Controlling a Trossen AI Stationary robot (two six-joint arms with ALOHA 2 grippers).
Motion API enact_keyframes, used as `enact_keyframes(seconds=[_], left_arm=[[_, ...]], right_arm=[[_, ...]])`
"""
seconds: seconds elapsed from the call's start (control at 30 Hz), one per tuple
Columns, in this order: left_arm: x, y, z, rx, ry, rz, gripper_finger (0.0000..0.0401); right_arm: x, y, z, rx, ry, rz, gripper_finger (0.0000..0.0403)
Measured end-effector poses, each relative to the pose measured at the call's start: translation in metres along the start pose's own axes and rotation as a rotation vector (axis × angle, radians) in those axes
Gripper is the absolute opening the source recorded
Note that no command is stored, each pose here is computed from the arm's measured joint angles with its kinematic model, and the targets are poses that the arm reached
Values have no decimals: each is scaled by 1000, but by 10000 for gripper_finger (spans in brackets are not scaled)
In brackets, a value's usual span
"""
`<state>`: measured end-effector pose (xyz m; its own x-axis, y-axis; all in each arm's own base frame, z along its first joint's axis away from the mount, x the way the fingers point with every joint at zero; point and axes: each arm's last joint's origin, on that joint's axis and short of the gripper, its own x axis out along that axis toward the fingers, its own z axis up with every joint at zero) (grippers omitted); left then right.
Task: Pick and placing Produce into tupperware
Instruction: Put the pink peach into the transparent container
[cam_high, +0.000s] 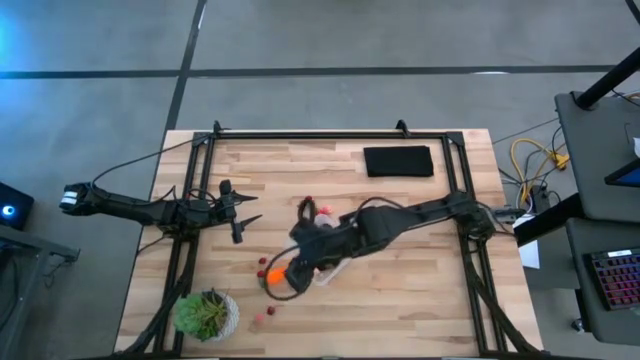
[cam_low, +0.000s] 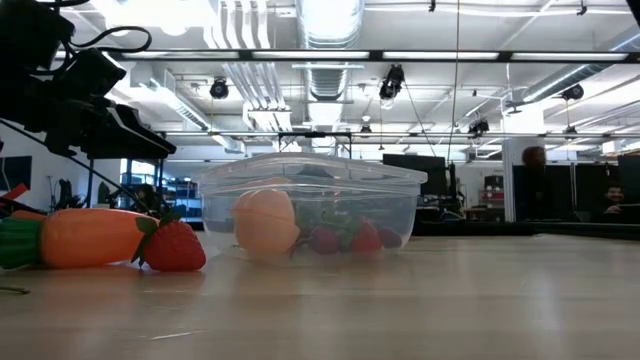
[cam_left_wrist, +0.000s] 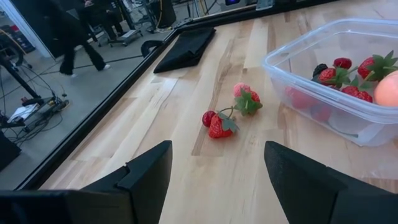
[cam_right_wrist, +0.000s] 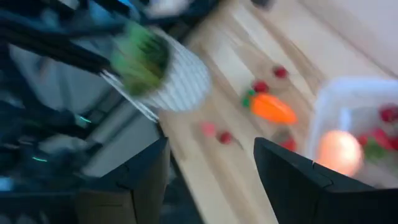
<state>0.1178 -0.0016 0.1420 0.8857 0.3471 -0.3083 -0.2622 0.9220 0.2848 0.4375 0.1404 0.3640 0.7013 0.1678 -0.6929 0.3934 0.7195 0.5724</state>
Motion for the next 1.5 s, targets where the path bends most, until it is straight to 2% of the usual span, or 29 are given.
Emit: enact_keyframes(seconds=[0.07,0.2,0.23,0.33,0.43,0.53,0.63,0.7,0.83,1.1,1.23,1.33,1.43,1.5], left_arm=[[0,0,0,0,0,0,242],[0,0,0,0,0,0,242],[0,0,0,0,0,0,242],[0,0,0,0,0,0,242],[0,0,0,0,0,0,242],[0,0,0,0,0,0,242],[0,0,0,0,0,0,242],[0,0,0,0,0,0,242],[0,0,0,0,0,0,242],[0,0,0,0,0,0,242],[0,0,0,0,0,0,242],[0,0,0,0,0,0,242],[0,0,0,0,0,0,242],[0,0,0,0,0,0,242]], right_arm=[[-11,7,6,-14,-79,48,226],[-19,24,7,-213,-189,162,226],[-19,26,7,-232,-190,178,226],[-11,22,10,-239,-100,265,226],[10,7,12,-242,-3,312,226],[33,-11,5,-240,121,323,226],[37,-25,-8,-251,208,311,226],[26,-35,-12,-262,233,311,226],[-18,-62,-16,-300,194,306,226],[-116,-120,-47,-346,-123,302,226],[-136,-151,-70,-373,-215,299,226],[-144,-175,-86,-357,-257,248,226],[-151,-198,-100,-297,-301,179,226],[-156,-210,-107,-191,-325,164,226]])
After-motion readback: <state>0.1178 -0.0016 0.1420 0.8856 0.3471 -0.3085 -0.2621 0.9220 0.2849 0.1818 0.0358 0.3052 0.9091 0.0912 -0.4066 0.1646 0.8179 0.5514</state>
